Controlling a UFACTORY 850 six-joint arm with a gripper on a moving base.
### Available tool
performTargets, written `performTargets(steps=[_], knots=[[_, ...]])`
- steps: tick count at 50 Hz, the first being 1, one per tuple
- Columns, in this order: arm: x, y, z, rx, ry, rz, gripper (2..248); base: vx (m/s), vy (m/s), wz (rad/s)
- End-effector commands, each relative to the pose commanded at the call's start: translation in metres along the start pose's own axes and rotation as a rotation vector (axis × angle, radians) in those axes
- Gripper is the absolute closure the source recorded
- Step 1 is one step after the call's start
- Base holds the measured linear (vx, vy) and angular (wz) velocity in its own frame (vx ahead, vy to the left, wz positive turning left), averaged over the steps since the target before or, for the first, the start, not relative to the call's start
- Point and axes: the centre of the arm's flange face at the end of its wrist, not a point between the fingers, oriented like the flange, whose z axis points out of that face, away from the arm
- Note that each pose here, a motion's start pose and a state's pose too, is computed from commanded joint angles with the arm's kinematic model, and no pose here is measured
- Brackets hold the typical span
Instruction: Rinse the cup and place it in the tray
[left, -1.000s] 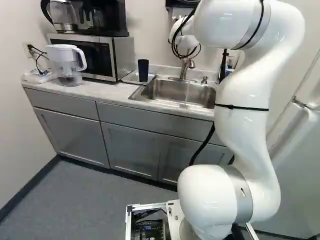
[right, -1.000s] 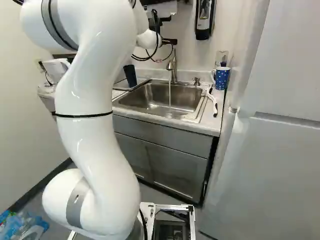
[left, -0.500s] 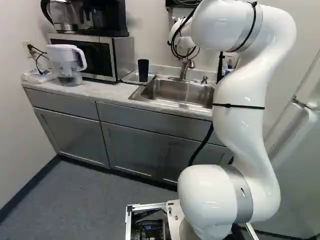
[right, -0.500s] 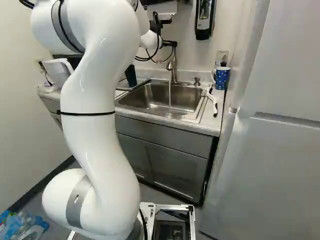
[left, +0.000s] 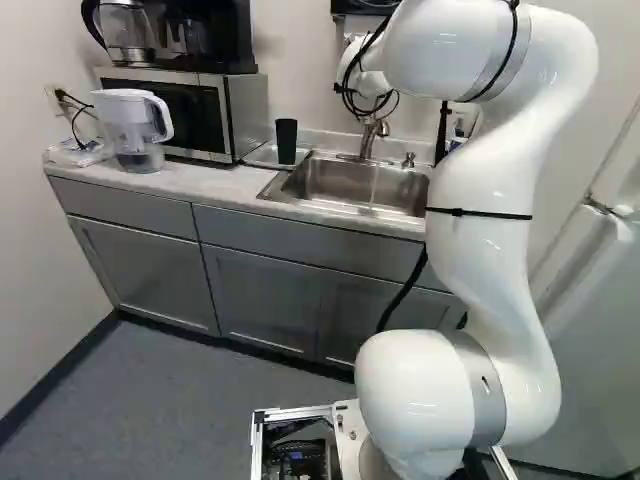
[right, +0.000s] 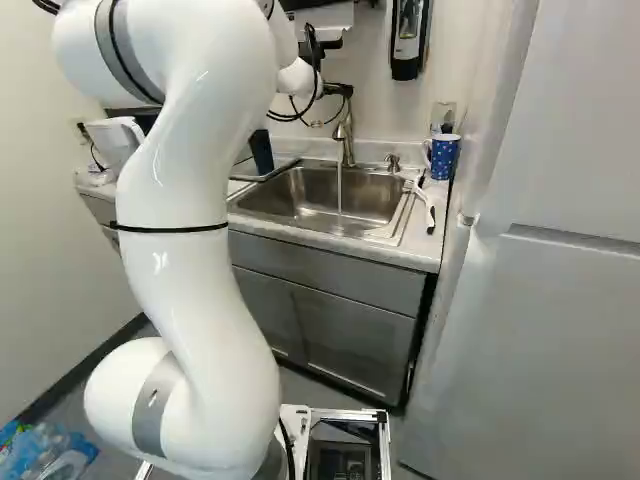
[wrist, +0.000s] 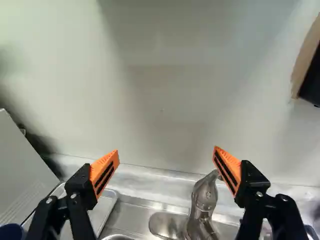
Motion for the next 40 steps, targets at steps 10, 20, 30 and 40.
performTargets(steps=[10, 20, 30, 40], knots=[[-0.002, -0.001, -0.009, 0.004, -0.025, -0.001, 3, 0.0, 0.0, 0.0], [-0.005, -0.002, -0.02, 0.008, -0.051, -0.001, 3, 0.0, 0.0, 0.0], [-0.007, -0.004, -0.031, 0.012, -0.076, -0.002, 3, 0.0, 0.0, 0.0], [-0.01, -0.005, -0.043, 0.016, -0.098, -0.003, 3, 0.0, 0.0, 0.0]])
